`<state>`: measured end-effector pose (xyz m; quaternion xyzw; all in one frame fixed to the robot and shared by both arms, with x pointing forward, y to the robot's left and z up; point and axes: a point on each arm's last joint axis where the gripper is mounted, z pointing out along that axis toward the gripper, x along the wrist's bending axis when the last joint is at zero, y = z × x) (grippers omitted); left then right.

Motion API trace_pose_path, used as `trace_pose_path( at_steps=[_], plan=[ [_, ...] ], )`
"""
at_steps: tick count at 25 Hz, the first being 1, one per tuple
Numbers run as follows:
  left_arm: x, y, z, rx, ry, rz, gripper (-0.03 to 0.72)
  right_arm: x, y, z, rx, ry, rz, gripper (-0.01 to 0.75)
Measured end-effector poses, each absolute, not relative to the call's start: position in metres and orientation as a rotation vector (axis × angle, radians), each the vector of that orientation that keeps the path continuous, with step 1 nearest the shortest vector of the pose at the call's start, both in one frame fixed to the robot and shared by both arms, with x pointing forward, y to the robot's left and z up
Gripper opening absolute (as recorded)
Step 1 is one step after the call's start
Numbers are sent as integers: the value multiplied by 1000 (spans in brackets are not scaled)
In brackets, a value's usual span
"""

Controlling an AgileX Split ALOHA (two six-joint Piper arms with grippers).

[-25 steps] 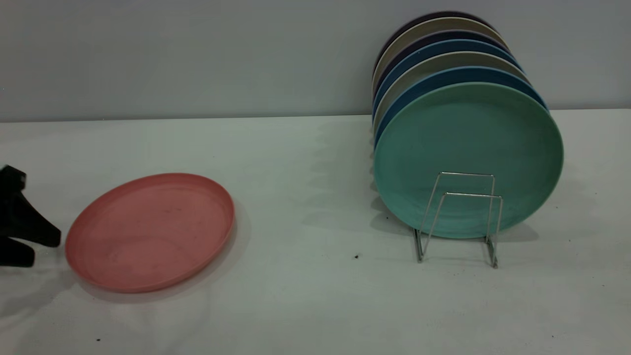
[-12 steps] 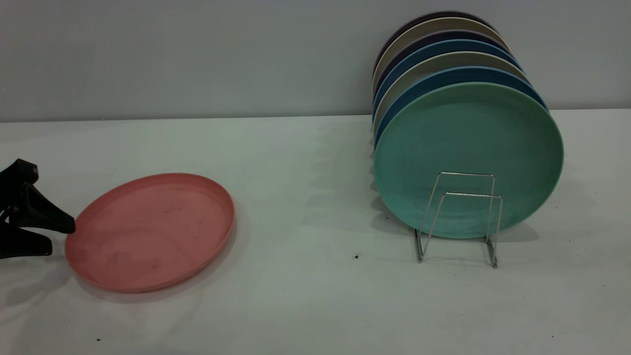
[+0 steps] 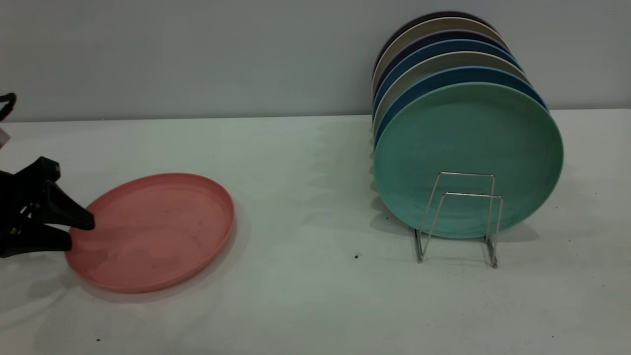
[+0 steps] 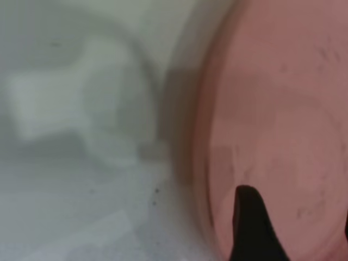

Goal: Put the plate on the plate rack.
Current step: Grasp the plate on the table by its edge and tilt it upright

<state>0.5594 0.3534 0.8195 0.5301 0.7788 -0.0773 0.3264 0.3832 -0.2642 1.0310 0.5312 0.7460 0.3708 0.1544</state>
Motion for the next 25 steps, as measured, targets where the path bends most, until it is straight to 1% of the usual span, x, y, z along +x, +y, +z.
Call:
trace_pose_path(
  at_steps=[22,25],
  plan=[
    [555,357,815,1364,2156,-218,439,383,-264,1031,1522,2138,1063,581],
    [553,356,805,1360,2170,-259,439,383,-264,1031,1522,2138,1063,581]
  ],
)
